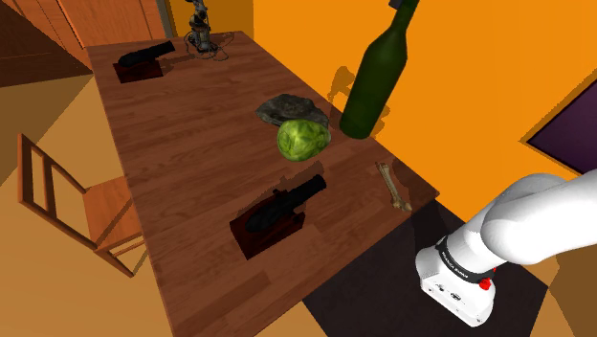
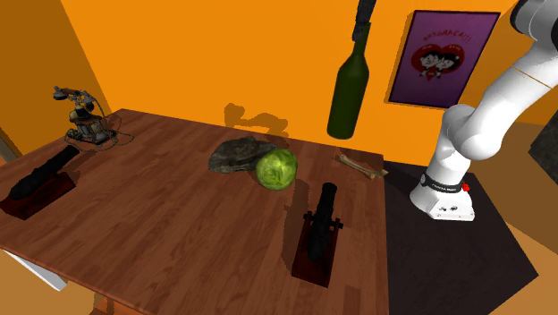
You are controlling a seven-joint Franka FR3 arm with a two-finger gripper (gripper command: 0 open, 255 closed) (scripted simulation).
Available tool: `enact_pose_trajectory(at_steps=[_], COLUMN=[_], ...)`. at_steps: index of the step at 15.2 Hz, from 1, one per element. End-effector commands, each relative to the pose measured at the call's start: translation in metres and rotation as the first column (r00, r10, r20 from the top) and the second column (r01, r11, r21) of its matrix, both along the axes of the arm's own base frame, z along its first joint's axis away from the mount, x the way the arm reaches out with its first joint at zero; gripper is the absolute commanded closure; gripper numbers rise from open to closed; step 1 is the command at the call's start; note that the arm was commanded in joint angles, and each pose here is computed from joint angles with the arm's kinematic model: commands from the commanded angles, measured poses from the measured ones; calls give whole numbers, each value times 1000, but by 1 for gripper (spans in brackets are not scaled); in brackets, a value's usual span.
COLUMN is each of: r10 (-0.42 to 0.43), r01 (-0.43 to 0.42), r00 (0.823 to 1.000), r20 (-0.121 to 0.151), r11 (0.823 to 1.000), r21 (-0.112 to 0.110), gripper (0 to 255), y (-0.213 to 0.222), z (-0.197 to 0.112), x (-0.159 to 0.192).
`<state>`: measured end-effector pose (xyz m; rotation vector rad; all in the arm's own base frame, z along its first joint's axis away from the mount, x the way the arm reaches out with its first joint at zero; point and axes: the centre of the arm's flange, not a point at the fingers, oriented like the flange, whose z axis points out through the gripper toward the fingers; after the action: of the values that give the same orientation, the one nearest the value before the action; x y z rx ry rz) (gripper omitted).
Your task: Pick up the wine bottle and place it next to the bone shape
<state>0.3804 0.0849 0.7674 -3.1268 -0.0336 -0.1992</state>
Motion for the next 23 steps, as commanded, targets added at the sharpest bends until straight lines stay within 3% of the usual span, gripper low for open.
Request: enact_pose_trajectory(at_steps=[1,23], r10=[0,0], r01=[0,0], r00=[1000,1000], r20=[1,1], r11=[1000,1000], r21=[0,0], gripper=[255,255], y=[0,0], z=[-10,-126], x=[-1,-1])
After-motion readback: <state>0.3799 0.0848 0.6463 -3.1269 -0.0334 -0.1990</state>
